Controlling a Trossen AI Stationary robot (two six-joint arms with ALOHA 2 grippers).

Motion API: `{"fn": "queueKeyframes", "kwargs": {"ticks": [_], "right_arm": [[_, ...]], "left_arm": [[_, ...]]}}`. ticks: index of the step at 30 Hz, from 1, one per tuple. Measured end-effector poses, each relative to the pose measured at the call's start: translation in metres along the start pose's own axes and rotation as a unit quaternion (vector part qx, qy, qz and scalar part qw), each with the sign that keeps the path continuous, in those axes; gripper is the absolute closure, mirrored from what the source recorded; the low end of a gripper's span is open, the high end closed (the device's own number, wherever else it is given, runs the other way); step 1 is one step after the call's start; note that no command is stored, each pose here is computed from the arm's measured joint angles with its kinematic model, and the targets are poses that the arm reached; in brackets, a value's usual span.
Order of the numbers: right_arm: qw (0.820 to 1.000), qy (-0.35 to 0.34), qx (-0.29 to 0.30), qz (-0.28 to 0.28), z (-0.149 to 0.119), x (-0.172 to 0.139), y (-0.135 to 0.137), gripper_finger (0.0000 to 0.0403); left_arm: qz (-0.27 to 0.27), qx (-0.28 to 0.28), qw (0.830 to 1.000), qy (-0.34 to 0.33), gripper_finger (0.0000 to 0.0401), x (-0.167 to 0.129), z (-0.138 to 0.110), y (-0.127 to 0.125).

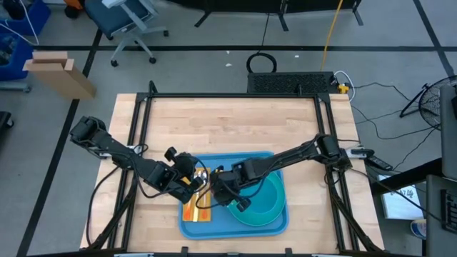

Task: Set up tray
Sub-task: Adjust the pink cup

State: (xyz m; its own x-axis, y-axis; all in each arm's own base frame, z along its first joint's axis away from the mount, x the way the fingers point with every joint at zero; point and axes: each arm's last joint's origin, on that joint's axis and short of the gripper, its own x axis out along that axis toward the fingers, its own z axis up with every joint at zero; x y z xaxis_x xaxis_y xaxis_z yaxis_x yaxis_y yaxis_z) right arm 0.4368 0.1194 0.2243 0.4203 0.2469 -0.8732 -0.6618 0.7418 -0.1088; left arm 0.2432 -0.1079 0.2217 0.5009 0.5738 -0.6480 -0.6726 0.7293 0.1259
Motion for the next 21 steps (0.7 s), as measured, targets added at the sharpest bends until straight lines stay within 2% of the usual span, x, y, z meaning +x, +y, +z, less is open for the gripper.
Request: {"fn": "queueKeyframes", "kwargs": {"ticks": [14, 21], "right_arm": [[1.000, -0.002, 0.010, 0.015, -0.001, 0.012, -0.001, 0.0401], [0.999, -0.002, 0.014, 0.031, -0.002, 0.012, 0.000, 0.0363]], "left_arm": [[-0.003, 0.003, 1.000, 0.003, 0.0368, 0.000, 0.000, 0.000], [-0.003, 0.002, 1.000, 0.004, 0.0368, 0.000, 0.000, 0.000]]}}
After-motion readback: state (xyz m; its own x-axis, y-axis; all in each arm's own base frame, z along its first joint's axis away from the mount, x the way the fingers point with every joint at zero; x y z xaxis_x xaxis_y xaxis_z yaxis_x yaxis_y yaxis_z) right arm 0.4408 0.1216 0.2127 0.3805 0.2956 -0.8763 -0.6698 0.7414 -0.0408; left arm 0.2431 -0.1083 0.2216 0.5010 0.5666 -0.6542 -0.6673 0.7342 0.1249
